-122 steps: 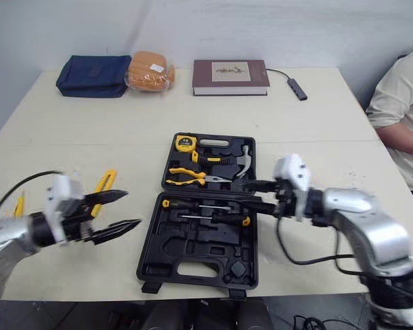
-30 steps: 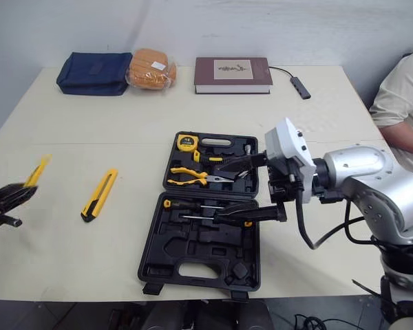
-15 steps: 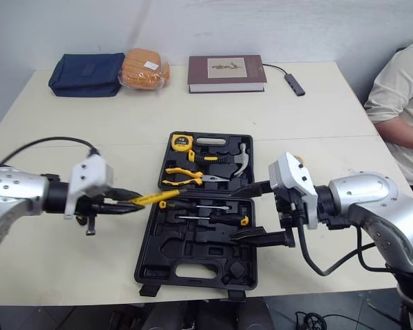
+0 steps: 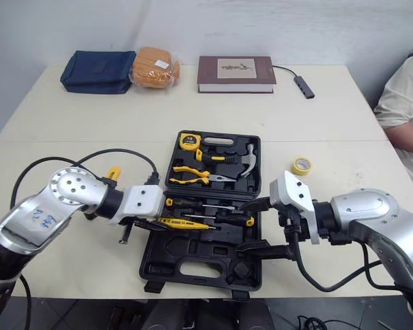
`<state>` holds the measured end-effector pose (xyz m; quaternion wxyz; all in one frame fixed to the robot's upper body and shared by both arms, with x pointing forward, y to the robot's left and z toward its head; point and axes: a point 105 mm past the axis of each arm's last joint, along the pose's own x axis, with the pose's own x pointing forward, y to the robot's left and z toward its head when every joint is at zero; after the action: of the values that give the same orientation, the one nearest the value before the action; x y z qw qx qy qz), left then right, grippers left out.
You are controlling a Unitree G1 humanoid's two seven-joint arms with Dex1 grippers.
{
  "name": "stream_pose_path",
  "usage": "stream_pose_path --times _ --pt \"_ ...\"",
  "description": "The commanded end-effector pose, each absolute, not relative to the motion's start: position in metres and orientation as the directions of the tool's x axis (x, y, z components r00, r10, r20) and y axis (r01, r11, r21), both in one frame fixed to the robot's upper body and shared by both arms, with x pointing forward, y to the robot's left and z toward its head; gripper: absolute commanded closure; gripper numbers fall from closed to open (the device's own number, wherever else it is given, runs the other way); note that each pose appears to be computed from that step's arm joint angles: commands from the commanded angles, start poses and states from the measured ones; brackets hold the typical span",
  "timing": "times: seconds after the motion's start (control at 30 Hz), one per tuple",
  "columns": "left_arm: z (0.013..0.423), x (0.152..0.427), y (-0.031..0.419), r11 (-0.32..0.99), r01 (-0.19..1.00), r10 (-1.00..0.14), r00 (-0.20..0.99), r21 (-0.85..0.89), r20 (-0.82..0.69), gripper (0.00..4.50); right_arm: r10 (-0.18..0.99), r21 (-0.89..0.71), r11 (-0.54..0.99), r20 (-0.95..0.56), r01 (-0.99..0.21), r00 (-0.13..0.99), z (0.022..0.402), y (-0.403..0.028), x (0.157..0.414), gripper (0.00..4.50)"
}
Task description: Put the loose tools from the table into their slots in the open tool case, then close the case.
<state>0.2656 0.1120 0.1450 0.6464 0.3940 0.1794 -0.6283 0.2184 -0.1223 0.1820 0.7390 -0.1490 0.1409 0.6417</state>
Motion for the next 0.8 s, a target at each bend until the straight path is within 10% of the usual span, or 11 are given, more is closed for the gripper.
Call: stream_pose_path --times 0.03,0.57,0.6,0.8 --pt "0.145 0.272 0.107 -0.135 0.935 -0.66 0.161 0.327 -0.734 4.17 0.91 -0.091 0.124 -0.386 -0.988 0.15 0.19 -0.12 0.214 0.0" --pt "0.132 0.275 0.099 -0.17 0.935 -0.664 0.124 0.311 -0.737 4.17 0.908 -0.082 0.162 -0.377 -0.983 0.181 0.187 -0.121 0.214 0.0" --pt "0.135 0.274 0.099 -0.161 0.939 -0.67 0.123 0.305 -0.732 3.13 0.908 -0.082 0.163 -0.377 -0.983 0.182 0.187 -0.121 0.213 0.0" --pt "0.163 0.265 0.105 -0.073 0.97 -0.747 0.101 0.233 -0.656 1.38 0.909 -0.076 0.166 -0.374 -0.983 0.183 0.186 -0.122 0.211 0.0"
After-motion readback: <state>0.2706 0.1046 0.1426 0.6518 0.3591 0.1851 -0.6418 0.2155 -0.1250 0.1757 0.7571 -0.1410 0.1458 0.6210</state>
